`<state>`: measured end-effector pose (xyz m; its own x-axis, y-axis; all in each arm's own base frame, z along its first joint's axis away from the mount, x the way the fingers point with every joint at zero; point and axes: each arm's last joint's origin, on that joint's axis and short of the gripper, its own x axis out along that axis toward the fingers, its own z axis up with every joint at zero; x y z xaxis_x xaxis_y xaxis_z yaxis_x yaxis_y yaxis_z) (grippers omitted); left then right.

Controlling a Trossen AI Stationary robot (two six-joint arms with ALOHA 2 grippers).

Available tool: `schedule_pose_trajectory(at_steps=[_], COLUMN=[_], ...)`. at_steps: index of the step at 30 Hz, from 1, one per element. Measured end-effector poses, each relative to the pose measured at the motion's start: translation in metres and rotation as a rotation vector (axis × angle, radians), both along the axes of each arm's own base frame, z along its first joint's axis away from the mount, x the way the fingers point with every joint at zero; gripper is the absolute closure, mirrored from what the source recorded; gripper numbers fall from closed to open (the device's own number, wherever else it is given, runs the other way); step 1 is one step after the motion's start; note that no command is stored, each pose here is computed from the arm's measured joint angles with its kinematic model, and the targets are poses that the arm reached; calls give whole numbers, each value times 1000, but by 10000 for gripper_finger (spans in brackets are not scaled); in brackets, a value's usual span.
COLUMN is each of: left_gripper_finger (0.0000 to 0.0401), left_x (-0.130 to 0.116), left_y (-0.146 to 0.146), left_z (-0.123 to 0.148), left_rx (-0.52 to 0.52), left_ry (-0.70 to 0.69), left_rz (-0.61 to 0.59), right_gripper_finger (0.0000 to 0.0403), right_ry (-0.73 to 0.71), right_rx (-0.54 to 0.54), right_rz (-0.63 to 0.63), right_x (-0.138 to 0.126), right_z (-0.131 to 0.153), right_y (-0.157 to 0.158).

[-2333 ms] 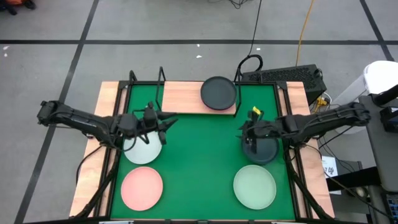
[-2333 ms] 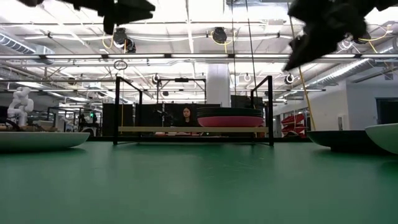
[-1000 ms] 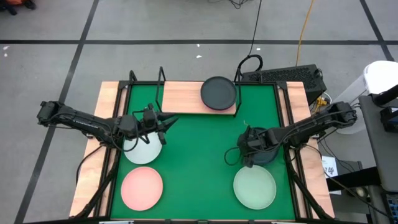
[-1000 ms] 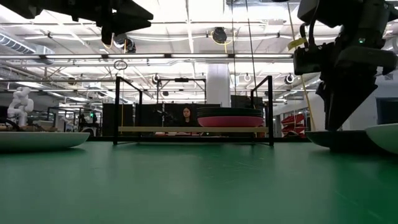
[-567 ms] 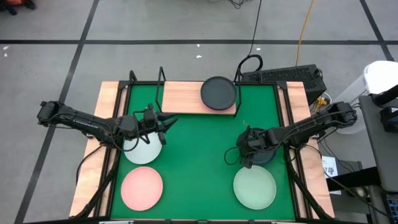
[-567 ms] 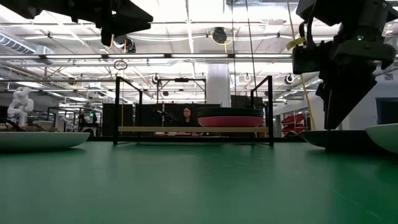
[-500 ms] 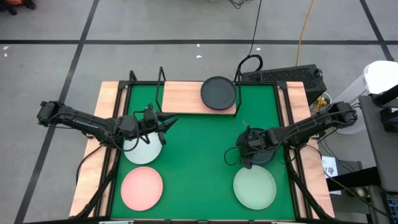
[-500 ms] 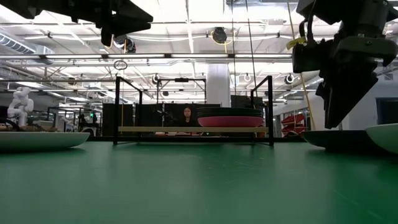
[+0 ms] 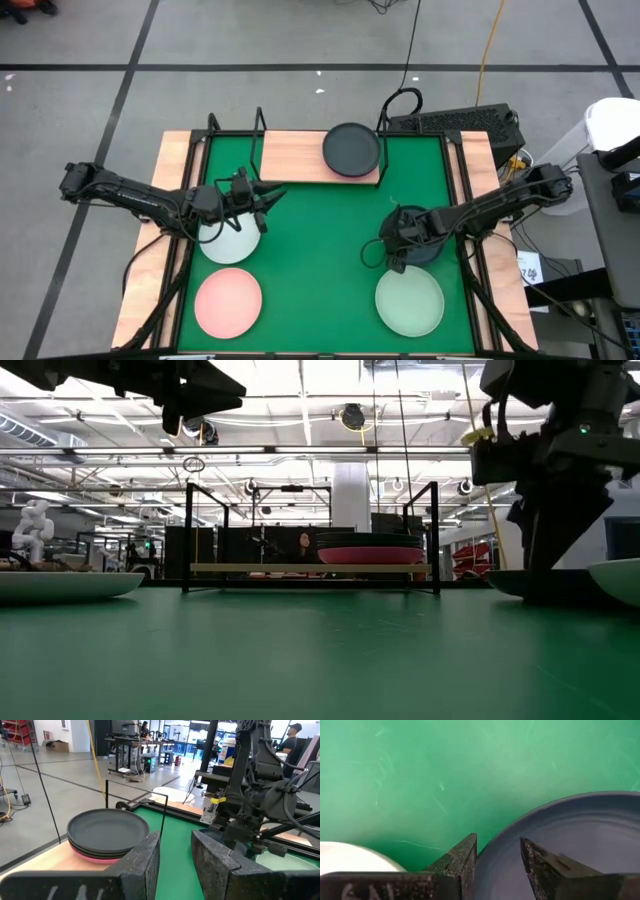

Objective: Place and stack plates onto a shelf
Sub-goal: Put the dark blue plate on the shelf

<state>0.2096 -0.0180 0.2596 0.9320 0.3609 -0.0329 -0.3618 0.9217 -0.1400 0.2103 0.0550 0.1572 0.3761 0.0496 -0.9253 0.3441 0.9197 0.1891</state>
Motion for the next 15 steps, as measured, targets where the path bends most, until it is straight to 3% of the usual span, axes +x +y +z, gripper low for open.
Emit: schedule_pose_trajectory(at_steps=[9,15], left_gripper_finger=[286,286], left_x=[0,0], left_y=[0,0], left_z=[0,0], left_rx=[-1,-7], left_ry=[0,-2], left_rz=[0,0], right_gripper_finger=[282,370], right_ry=[36,29], right_rx=[8,-23], right_rz=[-45,-50], right_x=[-13,-13], right_z=[-19,-19], right_y=[-3,-4])
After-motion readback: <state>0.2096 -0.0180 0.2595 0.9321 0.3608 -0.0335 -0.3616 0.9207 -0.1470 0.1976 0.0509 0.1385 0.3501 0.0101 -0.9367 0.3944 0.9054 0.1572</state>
